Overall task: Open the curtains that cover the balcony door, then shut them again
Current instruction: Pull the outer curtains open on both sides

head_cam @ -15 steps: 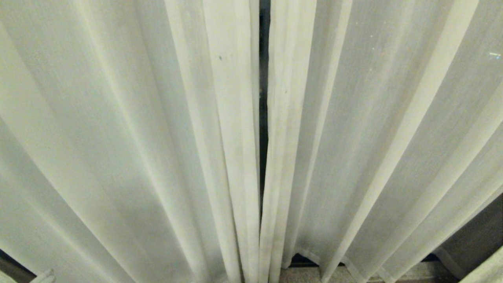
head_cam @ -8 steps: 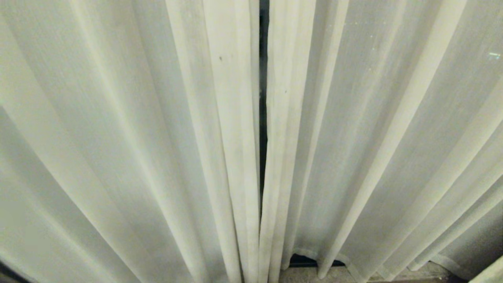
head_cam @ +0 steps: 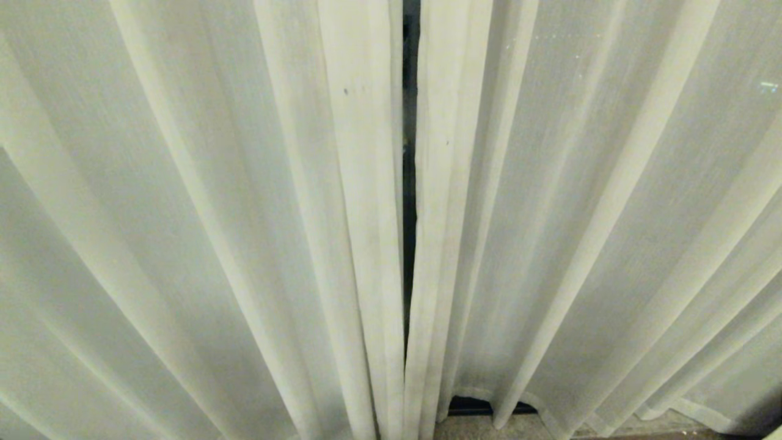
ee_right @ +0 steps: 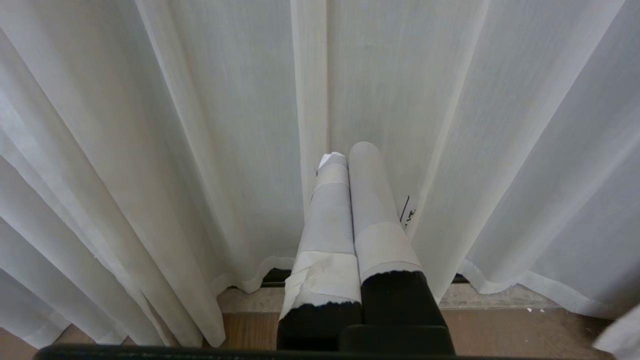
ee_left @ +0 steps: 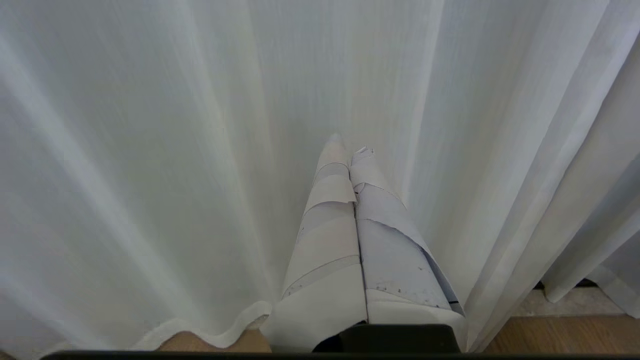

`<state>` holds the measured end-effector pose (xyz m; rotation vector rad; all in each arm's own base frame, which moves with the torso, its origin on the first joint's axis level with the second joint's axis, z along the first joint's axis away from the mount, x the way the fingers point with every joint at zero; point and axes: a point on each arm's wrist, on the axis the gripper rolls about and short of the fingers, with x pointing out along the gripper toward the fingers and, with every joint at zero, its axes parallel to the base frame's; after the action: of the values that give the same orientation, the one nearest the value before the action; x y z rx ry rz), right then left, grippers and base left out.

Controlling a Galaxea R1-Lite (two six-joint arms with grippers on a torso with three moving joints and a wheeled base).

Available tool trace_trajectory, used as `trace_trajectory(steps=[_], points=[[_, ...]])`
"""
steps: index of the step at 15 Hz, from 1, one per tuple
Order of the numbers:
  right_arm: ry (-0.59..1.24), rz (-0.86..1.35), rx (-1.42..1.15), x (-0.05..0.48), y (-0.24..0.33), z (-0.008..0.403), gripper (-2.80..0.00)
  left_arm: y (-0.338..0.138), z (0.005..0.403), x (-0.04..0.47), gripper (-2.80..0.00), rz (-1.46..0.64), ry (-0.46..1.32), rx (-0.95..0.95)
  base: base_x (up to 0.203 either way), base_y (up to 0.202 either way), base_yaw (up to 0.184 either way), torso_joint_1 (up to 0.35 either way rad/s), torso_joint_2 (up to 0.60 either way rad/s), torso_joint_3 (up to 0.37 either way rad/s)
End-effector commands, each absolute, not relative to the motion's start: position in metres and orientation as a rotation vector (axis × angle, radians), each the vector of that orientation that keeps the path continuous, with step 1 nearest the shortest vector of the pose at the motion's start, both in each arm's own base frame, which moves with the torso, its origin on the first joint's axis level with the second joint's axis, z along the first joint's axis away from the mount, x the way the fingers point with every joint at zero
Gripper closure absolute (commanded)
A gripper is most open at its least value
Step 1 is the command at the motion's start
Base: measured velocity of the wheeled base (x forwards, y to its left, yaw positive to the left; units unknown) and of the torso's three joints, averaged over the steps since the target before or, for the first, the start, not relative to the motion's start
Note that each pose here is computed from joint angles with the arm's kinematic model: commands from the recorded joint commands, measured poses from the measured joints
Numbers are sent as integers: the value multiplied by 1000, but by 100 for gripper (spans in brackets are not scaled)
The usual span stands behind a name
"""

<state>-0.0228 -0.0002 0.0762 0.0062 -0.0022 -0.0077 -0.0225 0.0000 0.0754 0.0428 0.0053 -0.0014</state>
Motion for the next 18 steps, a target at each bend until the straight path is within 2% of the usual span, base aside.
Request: trace_trajectory(steps=[1,18], points=[[-3,-8,6,-23,0,76,0,0,75,-23,0,-1,2,43,0,0,0,0,0,0],[-3,-8,6,-23,0,76,0,0,75,-23,0,0,2,43,0,0,0,0,0,0]])
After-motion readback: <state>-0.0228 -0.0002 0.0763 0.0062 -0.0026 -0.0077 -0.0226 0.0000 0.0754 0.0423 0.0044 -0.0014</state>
